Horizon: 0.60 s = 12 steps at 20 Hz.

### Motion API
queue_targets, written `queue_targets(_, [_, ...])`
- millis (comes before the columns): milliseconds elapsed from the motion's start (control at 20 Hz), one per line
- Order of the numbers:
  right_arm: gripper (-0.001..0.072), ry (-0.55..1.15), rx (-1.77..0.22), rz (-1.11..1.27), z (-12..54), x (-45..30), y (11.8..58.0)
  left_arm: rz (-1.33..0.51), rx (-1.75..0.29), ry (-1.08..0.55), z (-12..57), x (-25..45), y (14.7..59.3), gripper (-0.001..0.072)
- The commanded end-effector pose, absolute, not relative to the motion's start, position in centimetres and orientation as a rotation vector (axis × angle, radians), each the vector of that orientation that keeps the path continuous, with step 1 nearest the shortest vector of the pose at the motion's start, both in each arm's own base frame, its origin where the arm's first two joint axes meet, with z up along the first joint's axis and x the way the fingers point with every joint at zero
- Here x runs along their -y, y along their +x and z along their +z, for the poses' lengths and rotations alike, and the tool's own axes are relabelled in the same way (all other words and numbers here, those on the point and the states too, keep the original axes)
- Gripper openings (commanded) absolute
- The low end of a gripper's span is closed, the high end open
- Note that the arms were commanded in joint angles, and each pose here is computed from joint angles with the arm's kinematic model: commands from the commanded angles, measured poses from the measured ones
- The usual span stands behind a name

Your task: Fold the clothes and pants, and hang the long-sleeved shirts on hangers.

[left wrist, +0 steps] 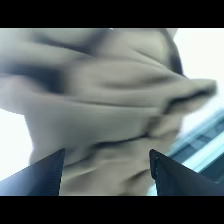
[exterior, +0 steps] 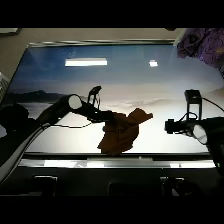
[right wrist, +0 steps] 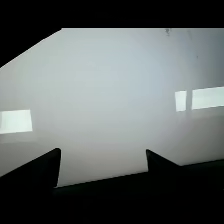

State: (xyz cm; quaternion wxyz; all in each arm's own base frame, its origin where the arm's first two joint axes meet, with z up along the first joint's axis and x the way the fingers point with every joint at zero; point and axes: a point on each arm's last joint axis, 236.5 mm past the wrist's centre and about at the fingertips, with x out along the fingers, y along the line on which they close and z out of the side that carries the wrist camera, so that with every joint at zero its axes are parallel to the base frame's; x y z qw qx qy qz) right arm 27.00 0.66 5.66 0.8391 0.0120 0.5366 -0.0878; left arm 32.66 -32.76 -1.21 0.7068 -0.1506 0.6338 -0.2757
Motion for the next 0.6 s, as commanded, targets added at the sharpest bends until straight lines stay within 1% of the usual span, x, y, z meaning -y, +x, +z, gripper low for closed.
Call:
queue_targets(0, [0.0606, 0.403, -1.063, -0.336, 5.2, 2.2, 29.6, -0.452, -1.414, -0.3, 0.6, 23.3, 35.2, 0.0616])
queue_targets(100, [0.0604, 0.664, -1.06, -0.143, 3.9, 0.1, 33.3, -0.386, -1.384, -0.347, 2.0, 19.5, 36.4, 0.0616])
queue_targets(150, [0.0603, 0.752, -1.068, -0.051, 2.9, -0.7, 34.9, -0.36, -1.365, -0.372, 2.6, 18.1, 37.1, 0.0616])
queue_targets(200, [0.0603, 0.802, -1.096, 0.022, 1.4, -1.7, 36.0, -0.339, -1.352, -0.39, 2.8, 17.1, 37.5, 0.0616])
queue_targets(350, [0.0603, 0.874, -1.204, 0.154, -3.7, -4.6, 37.4, -0.301, -1.347, -0.42, 2.7, 15.4, 38.2, 0.0616])
queue_targets(450, [0.0601, 0.926, -1.232, 0.187, -6.1, -5.9, 38.1, -0.3, -1.346, -0.421, 2.7, 15.3, 38.2, 0.0616])
queue_targets(550, [0.06, 0.926, -1.254, 0.184, -8.1, -6.7, 38.5, -0.3, -1.346, -0.421, 2.7, 15.3, 38.2, 0.0616])
